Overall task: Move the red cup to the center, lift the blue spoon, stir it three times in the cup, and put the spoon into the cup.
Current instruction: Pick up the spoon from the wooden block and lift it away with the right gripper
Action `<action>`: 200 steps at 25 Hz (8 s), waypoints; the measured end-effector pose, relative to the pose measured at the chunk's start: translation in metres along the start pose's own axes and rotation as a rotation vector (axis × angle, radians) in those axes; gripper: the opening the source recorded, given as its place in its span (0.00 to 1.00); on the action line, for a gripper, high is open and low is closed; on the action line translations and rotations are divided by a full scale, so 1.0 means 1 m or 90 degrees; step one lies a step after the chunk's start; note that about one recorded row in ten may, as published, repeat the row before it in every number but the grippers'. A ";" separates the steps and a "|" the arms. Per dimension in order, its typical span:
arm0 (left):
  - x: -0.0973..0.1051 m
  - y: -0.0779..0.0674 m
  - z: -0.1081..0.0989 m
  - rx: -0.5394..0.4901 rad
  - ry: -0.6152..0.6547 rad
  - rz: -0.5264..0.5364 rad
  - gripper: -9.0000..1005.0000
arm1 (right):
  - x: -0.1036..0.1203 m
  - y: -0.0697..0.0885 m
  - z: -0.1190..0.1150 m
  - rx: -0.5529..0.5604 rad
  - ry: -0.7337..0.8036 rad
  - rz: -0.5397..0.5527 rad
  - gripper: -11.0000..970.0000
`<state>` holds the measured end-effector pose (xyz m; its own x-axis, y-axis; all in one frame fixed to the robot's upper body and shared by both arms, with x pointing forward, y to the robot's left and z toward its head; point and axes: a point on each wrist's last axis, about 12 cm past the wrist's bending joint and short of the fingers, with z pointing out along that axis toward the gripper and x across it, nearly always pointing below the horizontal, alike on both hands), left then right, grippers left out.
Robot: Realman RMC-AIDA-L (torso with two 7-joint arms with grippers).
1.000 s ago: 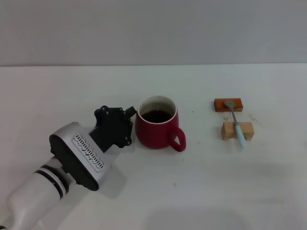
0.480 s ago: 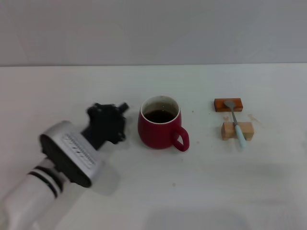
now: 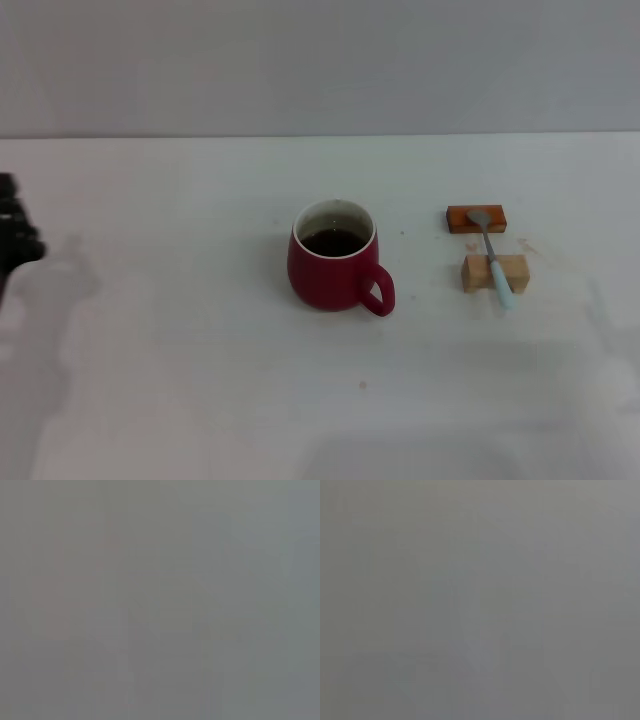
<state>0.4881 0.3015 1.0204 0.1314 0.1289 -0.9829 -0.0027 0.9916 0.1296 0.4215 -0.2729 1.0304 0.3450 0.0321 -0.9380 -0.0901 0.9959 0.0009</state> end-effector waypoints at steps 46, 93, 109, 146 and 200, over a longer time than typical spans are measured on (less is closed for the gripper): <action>0.012 0.028 0.006 -0.078 0.057 -0.041 0.85 | 0.050 0.043 0.015 -0.132 0.263 0.032 0.85; 0.011 0.028 0.004 -0.074 0.053 -0.038 0.85 | 0.060 0.050 0.021 -0.134 0.331 0.081 0.85; 0.011 0.029 0.005 -0.077 0.052 -0.038 0.85 | 0.060 0.051 0.024 -0.139 0.325 0.076 0.85; 0.011 0.029 0.002 -0.077 0.048 -0.040 0.85 | 0.062 0.050 0.027 -0.138 0.336 0.074 0.85; 0.010 0.030 0.002 -0.076 0.045 -0.036 0.85 | 0.066 0.053 0.030 -0.144 0.360 0.078 0.48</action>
<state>0.4916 0.3321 1.0146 0.0642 0.0692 -0.9955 -0.1162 0.9913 0.0614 0.4674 -0.2153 0.9784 -0.2234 0.0340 -0.9741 -0.3154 0.9431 0.1053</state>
